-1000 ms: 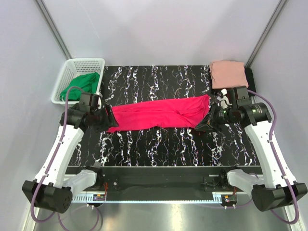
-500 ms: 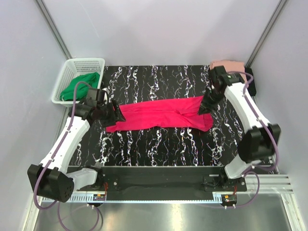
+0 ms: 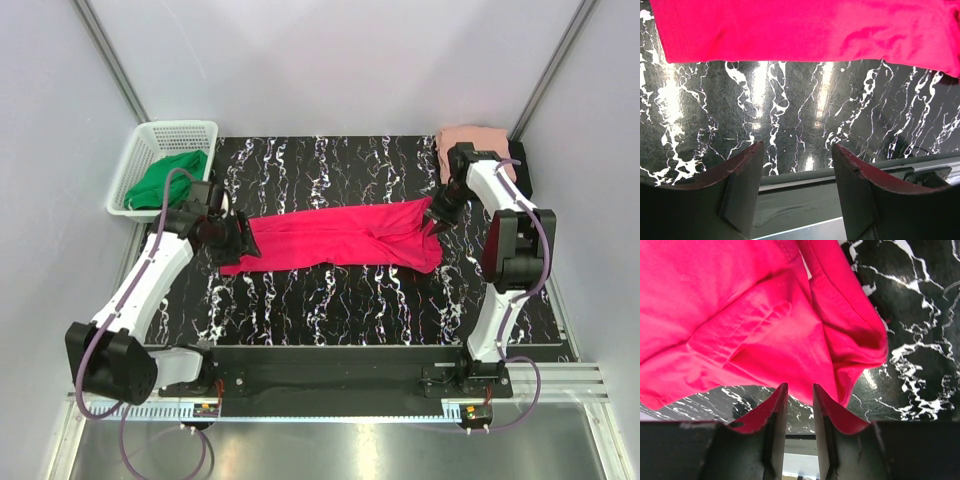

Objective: Fold and stack the t-shirts
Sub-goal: Fold the tshirt

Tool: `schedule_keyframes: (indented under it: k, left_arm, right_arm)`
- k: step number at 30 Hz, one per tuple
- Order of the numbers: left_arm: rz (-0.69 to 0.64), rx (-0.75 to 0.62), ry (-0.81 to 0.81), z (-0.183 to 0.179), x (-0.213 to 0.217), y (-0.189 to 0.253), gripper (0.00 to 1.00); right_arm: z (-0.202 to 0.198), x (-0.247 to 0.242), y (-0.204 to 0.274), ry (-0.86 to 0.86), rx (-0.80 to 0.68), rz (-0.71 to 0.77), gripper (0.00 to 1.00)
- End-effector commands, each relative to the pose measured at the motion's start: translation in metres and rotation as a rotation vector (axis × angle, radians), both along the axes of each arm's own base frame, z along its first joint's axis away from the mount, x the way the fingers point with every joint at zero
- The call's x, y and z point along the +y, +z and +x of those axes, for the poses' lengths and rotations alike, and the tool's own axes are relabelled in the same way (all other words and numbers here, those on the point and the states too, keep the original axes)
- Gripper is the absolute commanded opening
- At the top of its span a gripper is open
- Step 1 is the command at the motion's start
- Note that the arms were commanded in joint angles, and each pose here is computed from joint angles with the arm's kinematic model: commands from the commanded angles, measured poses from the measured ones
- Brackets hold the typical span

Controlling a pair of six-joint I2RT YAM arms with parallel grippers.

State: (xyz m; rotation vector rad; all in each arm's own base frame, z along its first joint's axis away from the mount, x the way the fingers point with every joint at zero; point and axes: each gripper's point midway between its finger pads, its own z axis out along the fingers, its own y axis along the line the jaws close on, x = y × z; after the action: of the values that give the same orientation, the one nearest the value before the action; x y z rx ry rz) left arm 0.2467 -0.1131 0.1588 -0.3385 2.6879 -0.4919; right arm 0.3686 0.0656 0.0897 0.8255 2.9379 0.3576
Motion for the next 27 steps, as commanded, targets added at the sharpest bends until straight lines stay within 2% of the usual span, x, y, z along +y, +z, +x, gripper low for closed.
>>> schedule_keyframes:
  k: [1,9,14,27]
  left_arm:
    - [0.002,-0.034,0.014,0.020,-0.002,0.008,0.61]
    - [0.006,-0.014,-0.002,0.029,-0.005,0.003,0.59]
    - [0.023,-0.008,-0.005,0.028,-0.002,-0.001,0.59]
    - [0.045,0.015,0.006,0.032,0.000,-0.009,0.58]
  right_arm:
    - [0.015,0.005,0.002,0.041,-0.051,0.030,0.34]
    - [0.044,0.008,-0.010,0.043,-0.046,0.057,0.35]
    - [0.057,0.000,-0.019,0.041,-0.026,0.024,0.36]
    - [0.047,0.002,-0.015,0.058,0.007,0.048,0.38]
